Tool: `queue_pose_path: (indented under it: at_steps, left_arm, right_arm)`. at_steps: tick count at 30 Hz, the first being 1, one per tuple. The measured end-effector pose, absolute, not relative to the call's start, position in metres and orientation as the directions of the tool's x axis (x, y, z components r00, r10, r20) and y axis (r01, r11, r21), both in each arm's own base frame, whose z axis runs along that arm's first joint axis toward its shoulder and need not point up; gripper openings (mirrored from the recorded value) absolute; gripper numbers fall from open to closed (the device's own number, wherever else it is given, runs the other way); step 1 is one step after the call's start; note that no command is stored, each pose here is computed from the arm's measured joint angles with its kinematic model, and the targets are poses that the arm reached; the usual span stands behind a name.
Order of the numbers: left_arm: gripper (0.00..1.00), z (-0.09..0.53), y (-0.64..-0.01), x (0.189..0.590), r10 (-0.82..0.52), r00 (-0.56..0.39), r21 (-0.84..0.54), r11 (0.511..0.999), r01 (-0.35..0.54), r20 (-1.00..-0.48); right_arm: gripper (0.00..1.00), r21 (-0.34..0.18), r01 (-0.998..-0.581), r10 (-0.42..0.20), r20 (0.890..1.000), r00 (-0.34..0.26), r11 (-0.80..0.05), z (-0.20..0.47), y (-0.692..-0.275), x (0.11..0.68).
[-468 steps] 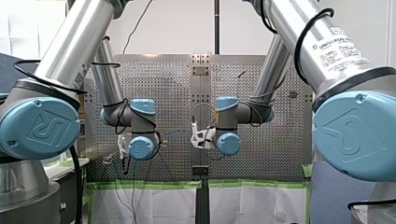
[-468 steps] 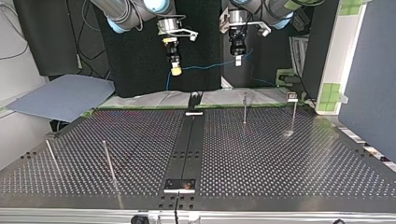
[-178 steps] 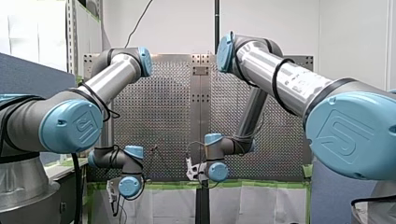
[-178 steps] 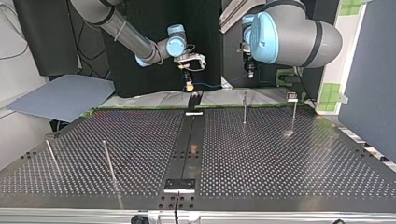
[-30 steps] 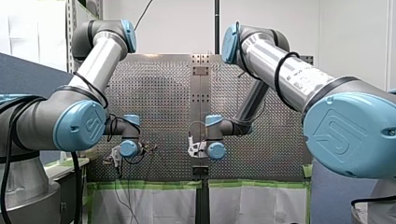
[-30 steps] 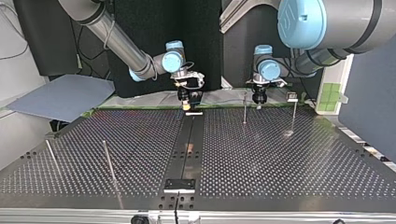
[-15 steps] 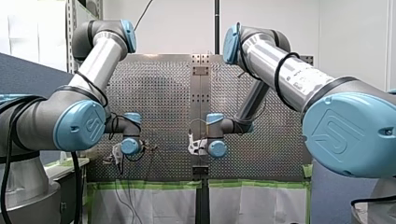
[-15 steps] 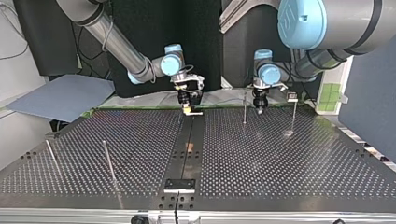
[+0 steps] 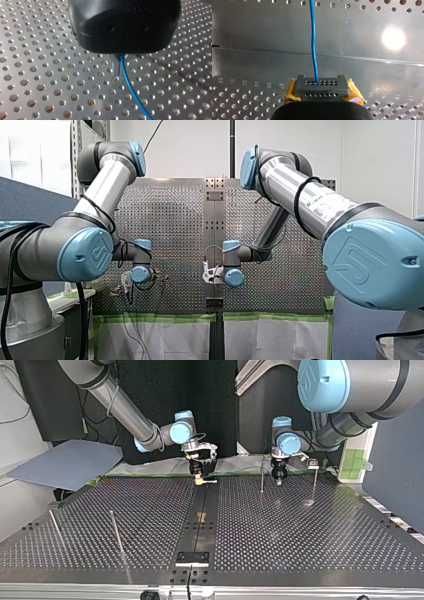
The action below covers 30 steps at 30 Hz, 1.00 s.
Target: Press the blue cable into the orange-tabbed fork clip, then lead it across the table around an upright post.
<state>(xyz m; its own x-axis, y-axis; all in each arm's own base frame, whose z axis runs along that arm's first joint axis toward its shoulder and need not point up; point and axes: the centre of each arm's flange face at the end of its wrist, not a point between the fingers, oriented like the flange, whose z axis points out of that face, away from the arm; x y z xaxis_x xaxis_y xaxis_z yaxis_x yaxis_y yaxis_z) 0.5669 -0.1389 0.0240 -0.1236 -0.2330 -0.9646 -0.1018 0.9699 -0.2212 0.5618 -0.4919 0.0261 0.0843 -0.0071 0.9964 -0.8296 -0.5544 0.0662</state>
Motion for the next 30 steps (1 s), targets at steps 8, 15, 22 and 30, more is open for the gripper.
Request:
queue_pose_path:
  at_steps: [8,15,22,30]
  left_arm:
    - [0.82,0.023,-0.134,0.566,-0.181,-0.141,-0.166,0.979,-0.115,-0.973]
    - [0.84,0.018,-0.128,0.559,-0.146,-0.187,-0.115,0.979,-0.166,-0.971]
    - [1.0,0.011,-0.125,0.548,-0.135,-0.235,-0.1,0.983,-0.154,-0.963]
    - [1.0,-0.005,-0.127,0.518,-0.114,-0.309,-0.083,0.99,-0.11,-0.944]
  right_arm:
    - [0.0,0.067,-0.828,-0.015,0.996,0.09,-0.557,0.025,-0.491,0.561]
    - [0.0,0.067,-0.828,-0.019,0.995,0.094,-0.557,0.025,-0.491,0.561]
    - [0.0,0.068,-0.827,-0.025,0.995,0.099,-0.558,0.024,-0.49,0.56]
    - [0.0,0.07,-0.827,-0.026,0.995,0.101,-0.558,0.024,-0.49,0.56]
